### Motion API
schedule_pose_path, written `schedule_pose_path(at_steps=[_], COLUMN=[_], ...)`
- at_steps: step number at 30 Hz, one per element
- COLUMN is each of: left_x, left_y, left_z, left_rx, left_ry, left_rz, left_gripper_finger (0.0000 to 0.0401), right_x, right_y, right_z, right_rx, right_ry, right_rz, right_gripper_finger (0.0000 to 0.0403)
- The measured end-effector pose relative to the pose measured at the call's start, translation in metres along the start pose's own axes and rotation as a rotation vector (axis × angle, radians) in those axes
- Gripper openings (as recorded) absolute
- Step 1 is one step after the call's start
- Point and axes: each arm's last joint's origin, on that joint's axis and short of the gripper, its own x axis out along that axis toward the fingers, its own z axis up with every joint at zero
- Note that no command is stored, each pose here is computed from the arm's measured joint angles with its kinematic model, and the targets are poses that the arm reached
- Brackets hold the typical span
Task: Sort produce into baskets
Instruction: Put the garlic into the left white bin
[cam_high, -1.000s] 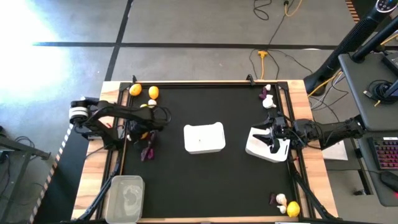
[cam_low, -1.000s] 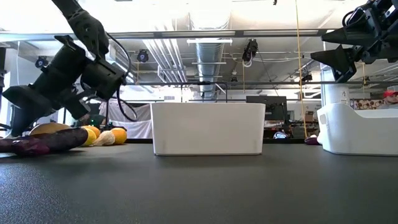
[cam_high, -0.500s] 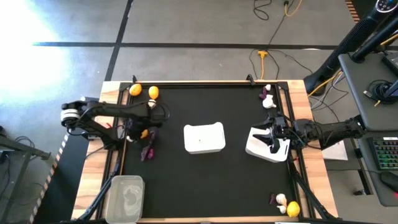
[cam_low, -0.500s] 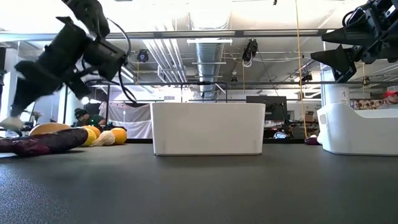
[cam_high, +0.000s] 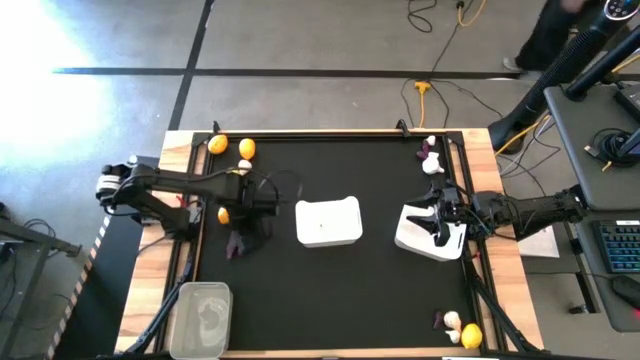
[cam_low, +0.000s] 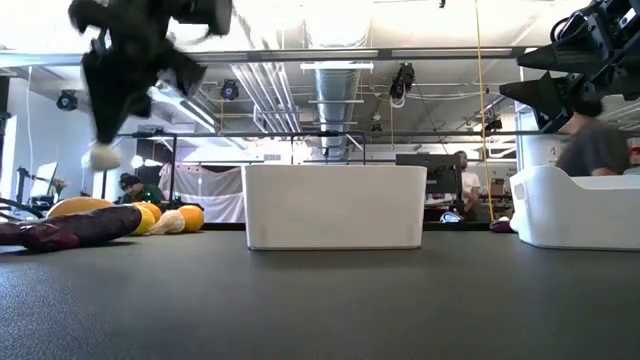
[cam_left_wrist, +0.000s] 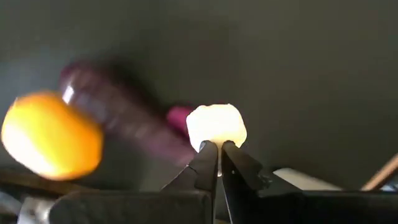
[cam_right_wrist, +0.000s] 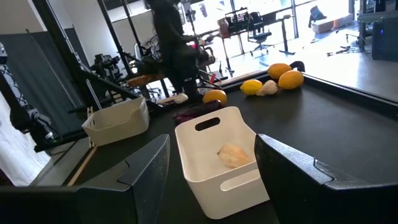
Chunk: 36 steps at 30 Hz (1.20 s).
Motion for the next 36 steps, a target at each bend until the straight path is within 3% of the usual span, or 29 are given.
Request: schedule_pose_path(at_steps=[7, 14, 24, 29, 36], left_x=[-0.039, -0.051, -0.025, -0.003, 0.018], left_y=[-0.032, -0.045, -0.064, -0.071, -0.07], left_z=[0.018, 0.042, 0.108, 0.14, 0.169], left_rx=[0.106, 0.17, 0.307, 0.391, 0.446], left_ry=[-0.216, -0.28, -0.253, -0.256, -0.217], left_rz=[0.012, 0.057, 0.106, 0.201, 0.229], left_gripper_finger=[0.0, 0.0, 0.0, 0.0, 0.0], right_x=[0.0, 0.0, 0.0, 0.0, 0.0], right_y=[0.0, 0.0, 0.0, 0.0, 0.0], right_z=[0.0, 0.0, 0.0, 0.0, 0.0], right_rx=[0.0, 0.0, 0.0, 0.0, 0.0], right_ry=[0.0, 0.0, 0.0, 0.0, 0.0], right_rz=[0.0, 0.0, 0.0, 0.0, 0.0], right_gripper_finger=[0.0228, 0.0228, 0.0228, 0.0228, 0.0228])
